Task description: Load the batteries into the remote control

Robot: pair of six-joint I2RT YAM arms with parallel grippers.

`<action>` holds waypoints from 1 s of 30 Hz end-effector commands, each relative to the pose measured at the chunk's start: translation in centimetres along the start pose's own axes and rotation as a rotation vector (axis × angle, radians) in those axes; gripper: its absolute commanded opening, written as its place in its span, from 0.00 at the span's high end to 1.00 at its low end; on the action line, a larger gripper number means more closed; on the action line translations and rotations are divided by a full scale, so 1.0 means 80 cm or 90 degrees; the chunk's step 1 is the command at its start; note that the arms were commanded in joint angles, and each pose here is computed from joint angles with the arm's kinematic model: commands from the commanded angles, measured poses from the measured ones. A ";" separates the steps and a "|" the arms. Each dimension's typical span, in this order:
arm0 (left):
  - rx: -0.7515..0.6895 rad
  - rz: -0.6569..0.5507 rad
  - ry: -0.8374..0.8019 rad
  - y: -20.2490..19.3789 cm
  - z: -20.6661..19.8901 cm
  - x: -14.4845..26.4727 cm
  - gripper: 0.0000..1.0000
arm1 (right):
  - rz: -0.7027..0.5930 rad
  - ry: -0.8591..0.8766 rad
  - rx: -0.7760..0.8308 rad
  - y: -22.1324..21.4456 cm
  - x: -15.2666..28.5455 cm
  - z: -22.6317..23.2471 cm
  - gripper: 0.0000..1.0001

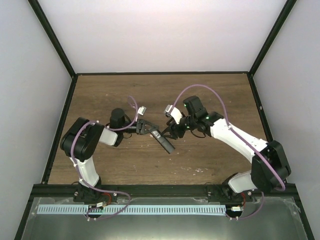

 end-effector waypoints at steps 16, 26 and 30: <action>-0.085 0.058 -0.081 -0.017 -0.073 0.005 1.00 | 0.037 0.174 -0.153 -0.024 0.003 0.052 0.44; -0.142 0.065 -0.032 -0.014 -0.078 0.004 1.00 | 0.021 0.282 -0.162 -0.014 0.003 0.074 0.65; -0.152 0.070 -0.030 -0.012 -0.083 0.003 1.00 | 0.022 0.303 -0.162 -0.013 -0.001 0.077 0.71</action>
Point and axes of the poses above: each gripper's point midway between its finger pads, its own x axis back along the fingers, its own z axis along the line the jaws close on, y = z × x, the point moved 2 cm from there along x, back along the fingers, and after that the axes turned 6 degrees about x, right-handed, at the moved point
